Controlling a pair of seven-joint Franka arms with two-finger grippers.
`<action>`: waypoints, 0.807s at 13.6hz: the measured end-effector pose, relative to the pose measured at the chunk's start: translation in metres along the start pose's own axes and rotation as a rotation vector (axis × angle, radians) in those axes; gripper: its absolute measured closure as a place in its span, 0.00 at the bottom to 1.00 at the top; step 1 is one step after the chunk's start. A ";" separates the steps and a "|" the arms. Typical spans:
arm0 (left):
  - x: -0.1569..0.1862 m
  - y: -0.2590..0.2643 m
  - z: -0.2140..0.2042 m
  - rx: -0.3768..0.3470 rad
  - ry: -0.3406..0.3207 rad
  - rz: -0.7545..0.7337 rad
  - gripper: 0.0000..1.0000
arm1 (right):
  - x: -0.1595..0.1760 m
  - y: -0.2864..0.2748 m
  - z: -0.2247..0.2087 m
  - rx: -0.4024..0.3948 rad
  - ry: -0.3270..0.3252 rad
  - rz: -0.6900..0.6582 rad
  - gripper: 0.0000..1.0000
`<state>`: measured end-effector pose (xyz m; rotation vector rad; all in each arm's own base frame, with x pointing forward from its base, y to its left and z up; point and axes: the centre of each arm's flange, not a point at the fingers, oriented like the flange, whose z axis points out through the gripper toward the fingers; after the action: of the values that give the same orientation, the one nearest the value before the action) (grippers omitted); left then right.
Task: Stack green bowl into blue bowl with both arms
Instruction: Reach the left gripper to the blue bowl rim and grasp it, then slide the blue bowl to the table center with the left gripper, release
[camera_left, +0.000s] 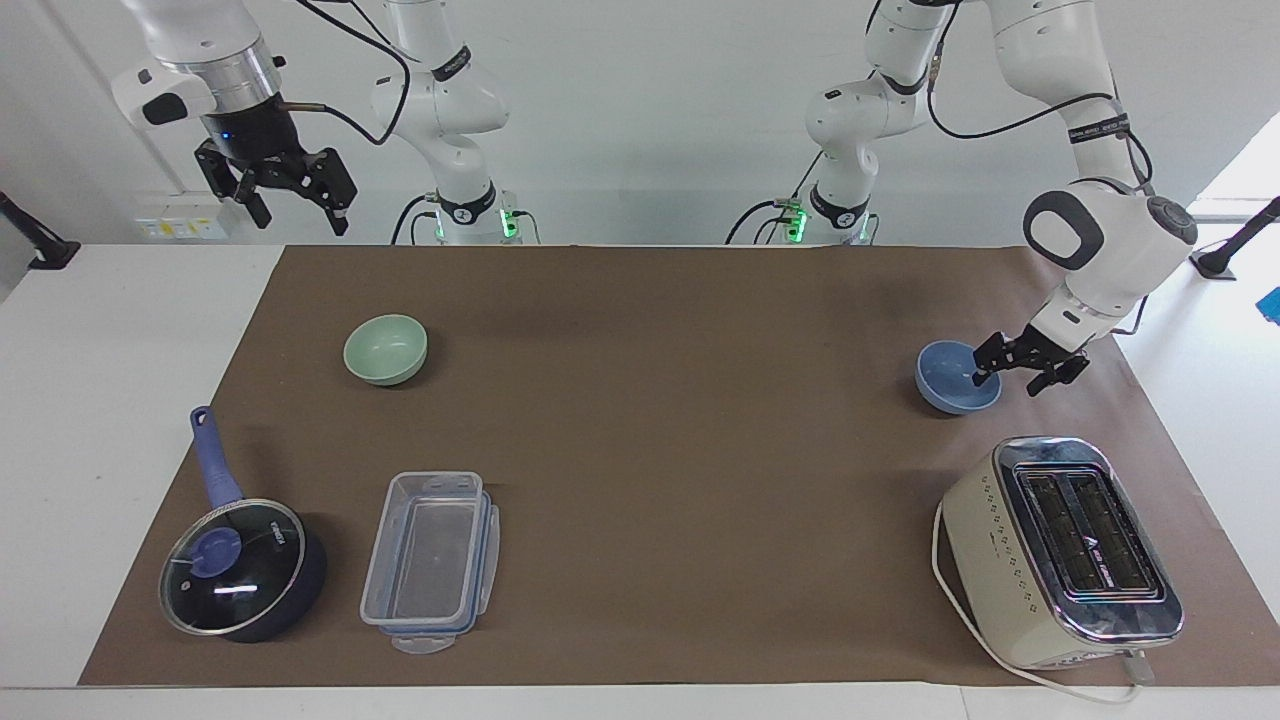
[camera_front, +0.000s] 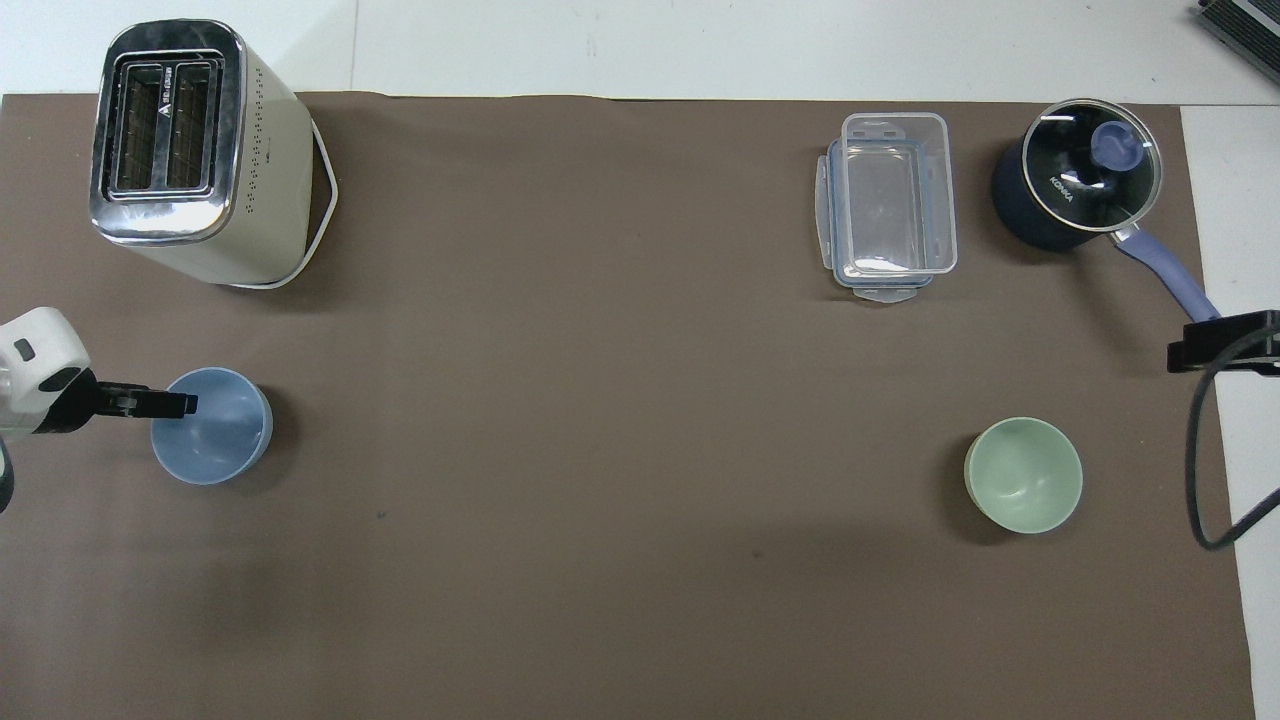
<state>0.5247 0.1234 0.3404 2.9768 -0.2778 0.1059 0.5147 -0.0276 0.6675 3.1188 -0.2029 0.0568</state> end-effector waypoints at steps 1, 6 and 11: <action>-0.005 0.002 0.006 -0.006 -0.012 -0.001 0.03 | 0.000 0.000 0.000 0.000 0.000 0.000 0.00; -0.016 0.004 0.009 -0.012 -0.022 -0.006 0.67 | 0.000 0.000 0.000 0.000 0.000 0.000 0.00; -0.003 0.012 -0.022 -0.026 -0.019 0.022 0.96 | 0.000 0.000 0.000 0.000 0.000 0.000 0.00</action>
<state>0.5183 0.1162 0.3638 2.9508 -0.3112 0.0759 0.5147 -0.0276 0.6675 3.1188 -0.2028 0.0568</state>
